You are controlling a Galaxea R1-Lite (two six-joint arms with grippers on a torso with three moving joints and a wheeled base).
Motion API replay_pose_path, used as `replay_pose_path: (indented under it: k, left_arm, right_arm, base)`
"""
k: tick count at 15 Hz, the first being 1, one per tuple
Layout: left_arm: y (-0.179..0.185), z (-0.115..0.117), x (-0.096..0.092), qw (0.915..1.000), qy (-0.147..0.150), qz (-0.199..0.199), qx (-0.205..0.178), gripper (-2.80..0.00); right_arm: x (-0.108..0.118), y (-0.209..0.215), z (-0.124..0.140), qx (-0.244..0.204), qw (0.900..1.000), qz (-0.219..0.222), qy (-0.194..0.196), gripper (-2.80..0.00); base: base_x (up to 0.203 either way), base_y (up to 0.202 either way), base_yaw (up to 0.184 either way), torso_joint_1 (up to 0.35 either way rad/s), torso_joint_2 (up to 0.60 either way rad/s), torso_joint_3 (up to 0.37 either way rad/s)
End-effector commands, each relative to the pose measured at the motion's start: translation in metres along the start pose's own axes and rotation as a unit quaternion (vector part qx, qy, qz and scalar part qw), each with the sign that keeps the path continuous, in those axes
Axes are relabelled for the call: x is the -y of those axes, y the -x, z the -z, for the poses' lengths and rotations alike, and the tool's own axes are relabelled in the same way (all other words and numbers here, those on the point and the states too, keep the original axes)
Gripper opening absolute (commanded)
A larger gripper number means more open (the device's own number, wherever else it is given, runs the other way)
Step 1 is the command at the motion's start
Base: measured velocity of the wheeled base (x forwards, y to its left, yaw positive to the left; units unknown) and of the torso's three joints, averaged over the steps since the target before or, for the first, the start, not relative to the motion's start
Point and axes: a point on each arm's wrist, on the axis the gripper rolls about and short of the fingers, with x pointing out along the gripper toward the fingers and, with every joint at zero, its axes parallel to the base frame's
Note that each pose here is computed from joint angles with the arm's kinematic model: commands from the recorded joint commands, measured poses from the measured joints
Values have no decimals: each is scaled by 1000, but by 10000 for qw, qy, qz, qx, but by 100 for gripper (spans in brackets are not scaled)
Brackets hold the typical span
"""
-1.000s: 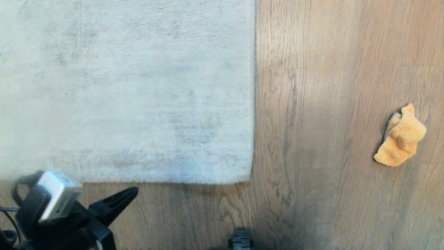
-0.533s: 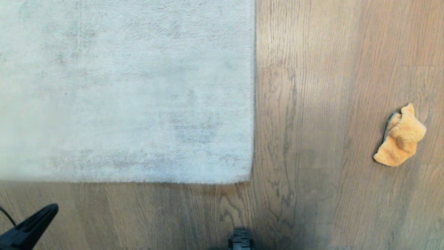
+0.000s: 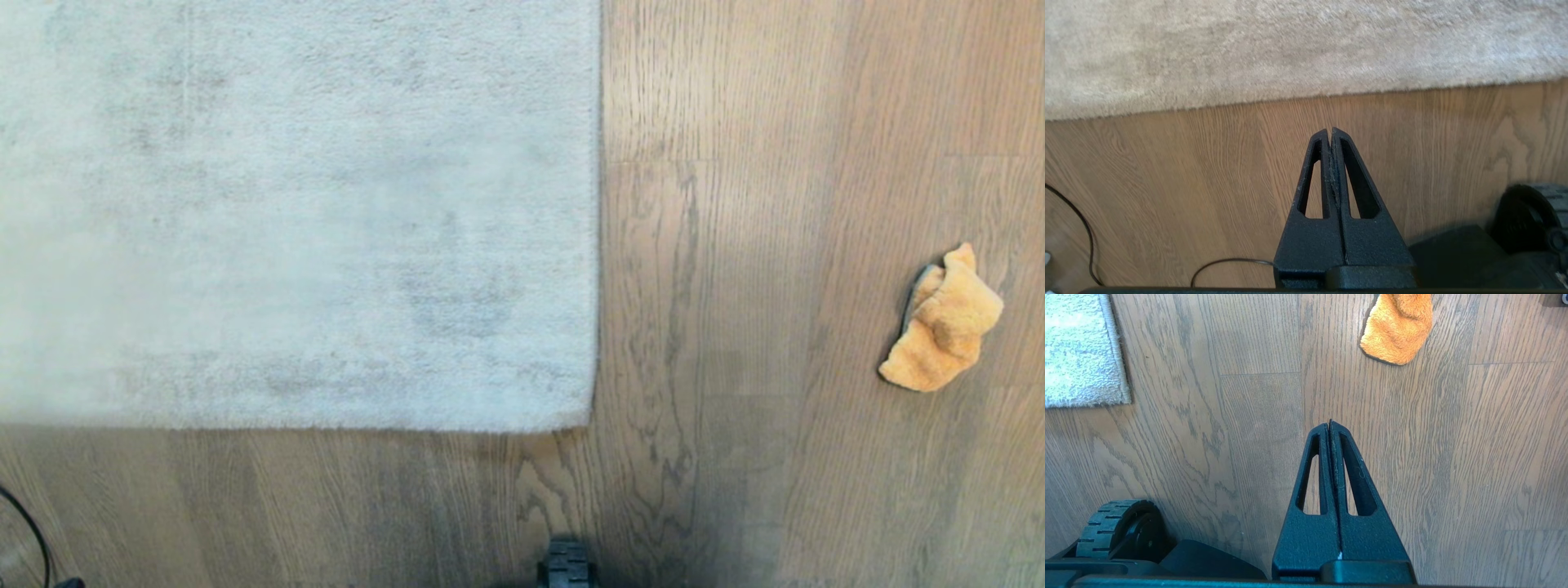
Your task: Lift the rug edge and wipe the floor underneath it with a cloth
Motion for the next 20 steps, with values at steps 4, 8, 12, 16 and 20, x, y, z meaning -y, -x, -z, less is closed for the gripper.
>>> replay_pose_path:
  k: [4,8,12,16,20]
  left_arm:
    - [19,21,2,9994,51,19,332,-280]
    - [19,21,2,9994,51,19,337,-280]
    - [19,21,2,9994,98,6,321,-280]
    - [19,21,2,9994,106,6,325,-280]
    - [19,21,2,9994,106,6,321,-280]
  right_arm:
    - [0,0,0,-5,10000,2,-2,-280]
    - [0,0,0,-5,10000,2,-2,-280]
    - [0,0,0,-5,10000,2,-2,-280]
    - [0,0,0,-5,10000,2,-2,-280]
    - [0,0,0,-5,10000,2,-2,-280]
  base:
    - [0,0,0,0,0,0]
    - [0,0,0,0,0,0]
    - [0,0,0,0,0,0]
    - [0,0,0,0,0,0]
    - [0,0,0,0,0,0]
